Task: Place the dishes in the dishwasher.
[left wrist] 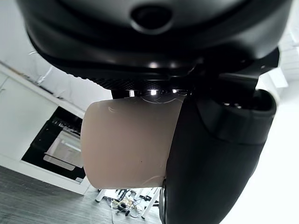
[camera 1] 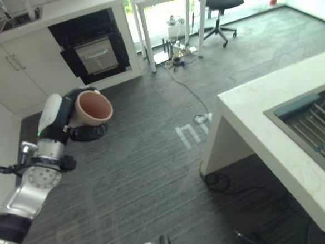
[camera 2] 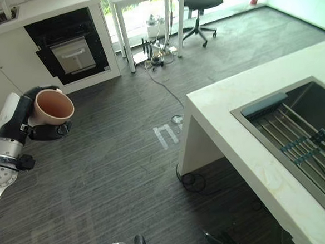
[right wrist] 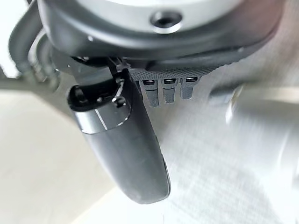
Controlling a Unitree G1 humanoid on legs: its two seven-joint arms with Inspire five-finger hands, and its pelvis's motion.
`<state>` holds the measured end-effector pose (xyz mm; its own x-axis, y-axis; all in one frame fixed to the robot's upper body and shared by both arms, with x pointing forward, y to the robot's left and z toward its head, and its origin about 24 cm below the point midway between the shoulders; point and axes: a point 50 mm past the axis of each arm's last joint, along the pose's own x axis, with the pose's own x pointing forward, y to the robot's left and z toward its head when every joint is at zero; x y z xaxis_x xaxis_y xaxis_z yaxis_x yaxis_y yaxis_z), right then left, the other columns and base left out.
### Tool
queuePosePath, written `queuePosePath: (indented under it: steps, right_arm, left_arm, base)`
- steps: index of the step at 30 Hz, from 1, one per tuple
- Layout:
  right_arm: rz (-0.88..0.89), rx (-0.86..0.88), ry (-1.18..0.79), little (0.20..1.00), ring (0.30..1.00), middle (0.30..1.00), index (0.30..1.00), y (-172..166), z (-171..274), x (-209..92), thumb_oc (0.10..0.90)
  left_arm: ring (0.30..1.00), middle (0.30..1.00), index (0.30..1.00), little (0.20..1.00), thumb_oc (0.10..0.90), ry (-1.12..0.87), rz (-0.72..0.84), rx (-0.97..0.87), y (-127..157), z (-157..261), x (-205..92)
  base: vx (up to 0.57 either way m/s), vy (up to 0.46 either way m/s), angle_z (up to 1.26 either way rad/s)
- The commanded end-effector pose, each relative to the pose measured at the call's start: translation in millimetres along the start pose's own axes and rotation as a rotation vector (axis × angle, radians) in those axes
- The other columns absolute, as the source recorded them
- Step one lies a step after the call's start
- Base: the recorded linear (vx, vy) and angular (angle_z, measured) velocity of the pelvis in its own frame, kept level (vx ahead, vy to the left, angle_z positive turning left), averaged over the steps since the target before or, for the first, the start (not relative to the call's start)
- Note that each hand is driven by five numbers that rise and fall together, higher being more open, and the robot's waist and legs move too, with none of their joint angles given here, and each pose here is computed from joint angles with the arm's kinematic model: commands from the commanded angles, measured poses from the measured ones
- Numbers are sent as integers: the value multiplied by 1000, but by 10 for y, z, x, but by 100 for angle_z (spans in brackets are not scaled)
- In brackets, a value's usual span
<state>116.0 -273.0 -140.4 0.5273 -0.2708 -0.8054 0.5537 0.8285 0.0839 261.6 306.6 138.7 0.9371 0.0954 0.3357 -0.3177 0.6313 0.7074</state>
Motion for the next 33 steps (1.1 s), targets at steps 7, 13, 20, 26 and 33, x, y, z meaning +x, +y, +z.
queuePosePath:
  steps: [7,13,20,26,33]
  right_arm:
    - [-49,54,28,900,900,900,900,-116,-176,-80,800]
    - [-32,-27,59,900,900,900,900,-194,-152,-87,800]
    - [-64,-67,132,900,900,900,900,-308,-228,-115,800]
    - [15,-199,88,900,900,900,900,-297,0,-74,800]
    - [39,-182,136,900,900,900,900,-213,7,-42,800]
  left_arm:
    - [300,300,300,300,400,-367,101,11,212,818,452]
    - [300,300,300,300,400,-443,113,33,196,1140,675]
    - [300,300,300,300,400,-486,85,10,195,1242,695]
    - [300,300,300,300,400,-516,94,-27,306,1334,671]
    - [300,300,300,300,400,-505,103,-5,329,1259,646]
  base:
    - [130,155,56]
    - [219,-43,82]
    - [412,-208,27]
    - [335,-248,51]
    - [438,117,-41]
